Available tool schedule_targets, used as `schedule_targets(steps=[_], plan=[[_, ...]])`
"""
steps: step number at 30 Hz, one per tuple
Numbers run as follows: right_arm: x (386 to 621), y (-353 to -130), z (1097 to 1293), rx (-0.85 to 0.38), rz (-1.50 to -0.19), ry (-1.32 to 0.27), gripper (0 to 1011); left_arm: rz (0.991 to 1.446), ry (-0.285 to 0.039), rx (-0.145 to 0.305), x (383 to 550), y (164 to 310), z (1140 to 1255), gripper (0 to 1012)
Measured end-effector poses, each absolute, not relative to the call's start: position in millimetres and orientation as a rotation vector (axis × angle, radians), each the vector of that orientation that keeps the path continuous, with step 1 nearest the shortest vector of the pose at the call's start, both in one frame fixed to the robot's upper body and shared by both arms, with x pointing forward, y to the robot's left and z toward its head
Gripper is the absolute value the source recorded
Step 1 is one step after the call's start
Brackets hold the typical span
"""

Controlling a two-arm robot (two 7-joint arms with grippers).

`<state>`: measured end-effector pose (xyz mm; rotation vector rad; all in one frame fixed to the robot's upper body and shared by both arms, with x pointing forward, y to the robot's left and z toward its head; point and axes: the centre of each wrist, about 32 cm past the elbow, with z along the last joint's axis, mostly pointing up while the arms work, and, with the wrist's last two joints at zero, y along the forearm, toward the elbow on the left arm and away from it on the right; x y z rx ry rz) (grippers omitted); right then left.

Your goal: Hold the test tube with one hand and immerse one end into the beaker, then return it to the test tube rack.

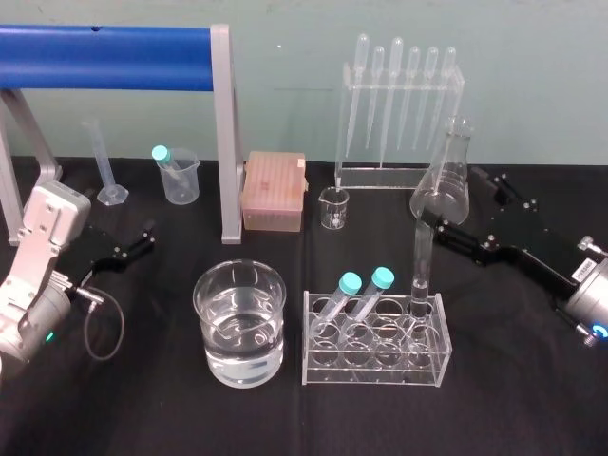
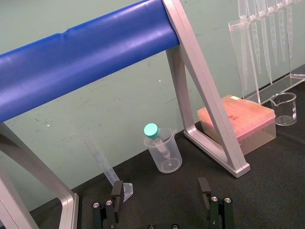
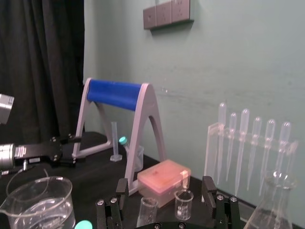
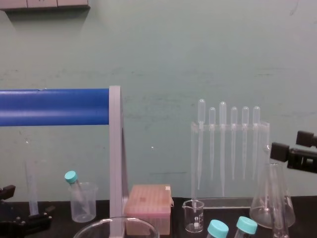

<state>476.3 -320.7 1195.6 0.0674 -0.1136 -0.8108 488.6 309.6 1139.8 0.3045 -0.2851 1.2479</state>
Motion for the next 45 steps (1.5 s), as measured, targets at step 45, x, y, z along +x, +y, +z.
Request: schedule_targets(steps=[45], plan=[[484.0, -293.4, 1177.0, -0.007, -0.813, 0.043, 1002, 1.248, -0.285, 0.305, 488.6, 309.7, 1139.8, 1000]])
